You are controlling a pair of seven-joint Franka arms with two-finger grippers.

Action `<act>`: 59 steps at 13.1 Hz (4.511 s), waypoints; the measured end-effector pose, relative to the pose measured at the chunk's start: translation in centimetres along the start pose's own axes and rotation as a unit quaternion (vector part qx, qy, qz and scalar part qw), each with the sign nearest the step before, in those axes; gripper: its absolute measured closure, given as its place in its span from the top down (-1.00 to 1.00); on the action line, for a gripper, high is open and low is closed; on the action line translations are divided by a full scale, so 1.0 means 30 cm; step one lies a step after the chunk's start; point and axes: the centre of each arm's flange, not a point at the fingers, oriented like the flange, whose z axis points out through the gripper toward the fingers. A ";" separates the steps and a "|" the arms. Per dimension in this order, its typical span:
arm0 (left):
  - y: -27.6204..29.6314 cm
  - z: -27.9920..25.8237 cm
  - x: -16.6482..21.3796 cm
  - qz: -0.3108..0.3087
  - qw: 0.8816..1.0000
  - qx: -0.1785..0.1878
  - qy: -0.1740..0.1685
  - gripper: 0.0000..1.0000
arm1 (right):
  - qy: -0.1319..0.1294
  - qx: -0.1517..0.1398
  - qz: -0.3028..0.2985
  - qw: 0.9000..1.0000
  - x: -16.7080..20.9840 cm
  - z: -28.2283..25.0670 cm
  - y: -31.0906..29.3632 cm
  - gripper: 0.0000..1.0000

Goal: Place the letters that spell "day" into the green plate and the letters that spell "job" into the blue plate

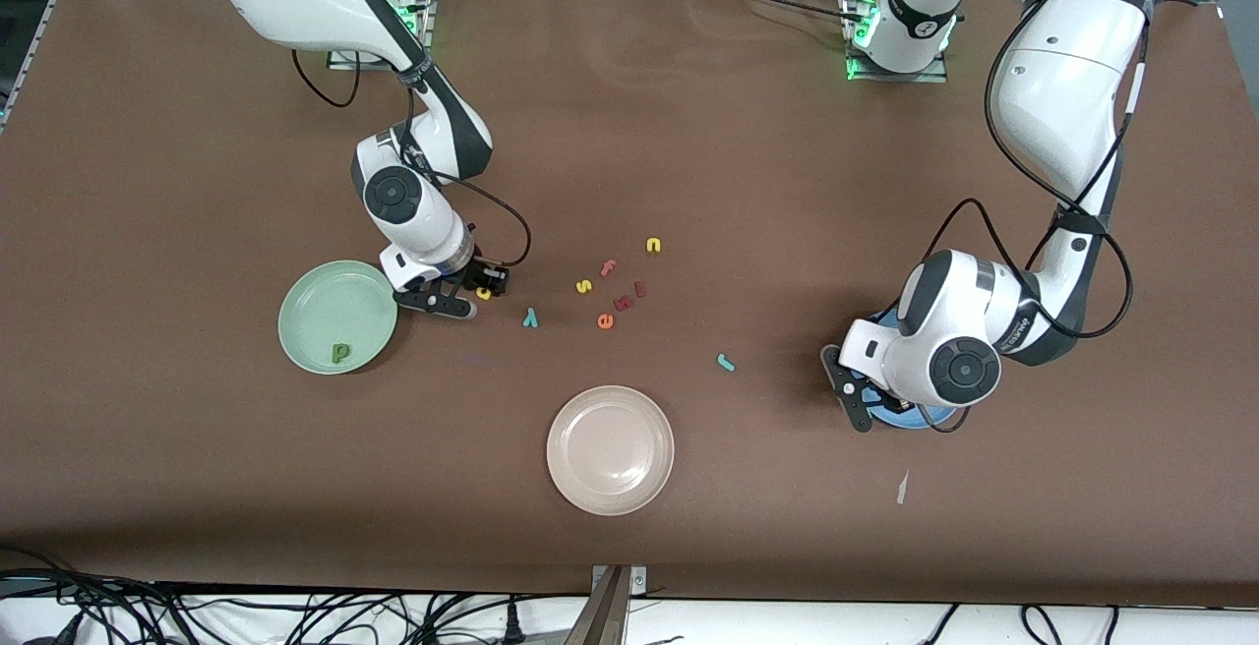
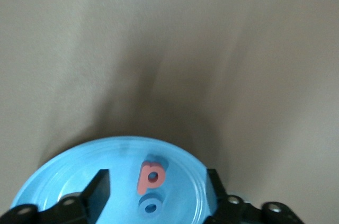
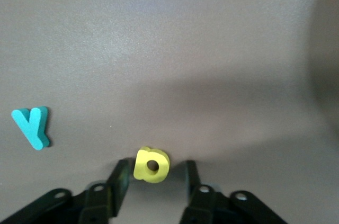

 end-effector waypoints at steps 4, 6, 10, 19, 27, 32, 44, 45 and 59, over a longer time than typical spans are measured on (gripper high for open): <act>0.143 -0.047 0.157 -0.098 0.995 -0.006 0.018 1.00 | 0.002 -0.001 -0.001 1.000 0.002 -0.002 0.002 -0.30; 0.214 -0.057 0.242 -0.161 0.986 -0.003 0.030 1.00 | 0.003 -0.002 -0.004 1.000 0.002 -0.004 0.001 -0.44; 0.225 -0.079 0.290 -0.298 0.950 -0.031 0.082 1.00 | 0.008 -0.005 -0.031 0.999 0.016 -0.049 -0.002 -0.44; 0.460 -0.041 0.497 -0.640 0.765 -0.030 0.064 1.00 | -0.021 -0.039 -0.155 0.987 0.246 -0.367 0.422 -0.38; 0.292 -0.014 0.383 -0.748 0.659 -0.021 0.073 0.99 | -0.024 -0.040 -0.148 0.988 0.253 -0.343 0.453 0.47; 0.408 0.124 0.543 -0.797 0.593 -0.046 0.106 0.77 | -0.007 -0.026 -0.084 0.996 0.085 -0.224 0.066 0.46; 0.396 0.177 0.534 -0.800 0.590 -0.043 0.096 -0.69 | 0.017 -0.013 -0.050 0.999 0.023 -0.065 -0.274 0.43; 0.396 0.177 0.534 -0.800 0.590 -0.043 0.096 -0.69 | 0.020 -0.014 -0.057 0.998 0.023 -0.058 -0.290 0.42; 0.207 -0.085 0.117 -0.638 0.767 -0.003 -0.071 -0.69 | 0.047 -0.048 -0.129 0.989 -0.005 0.014 -0.330 0.22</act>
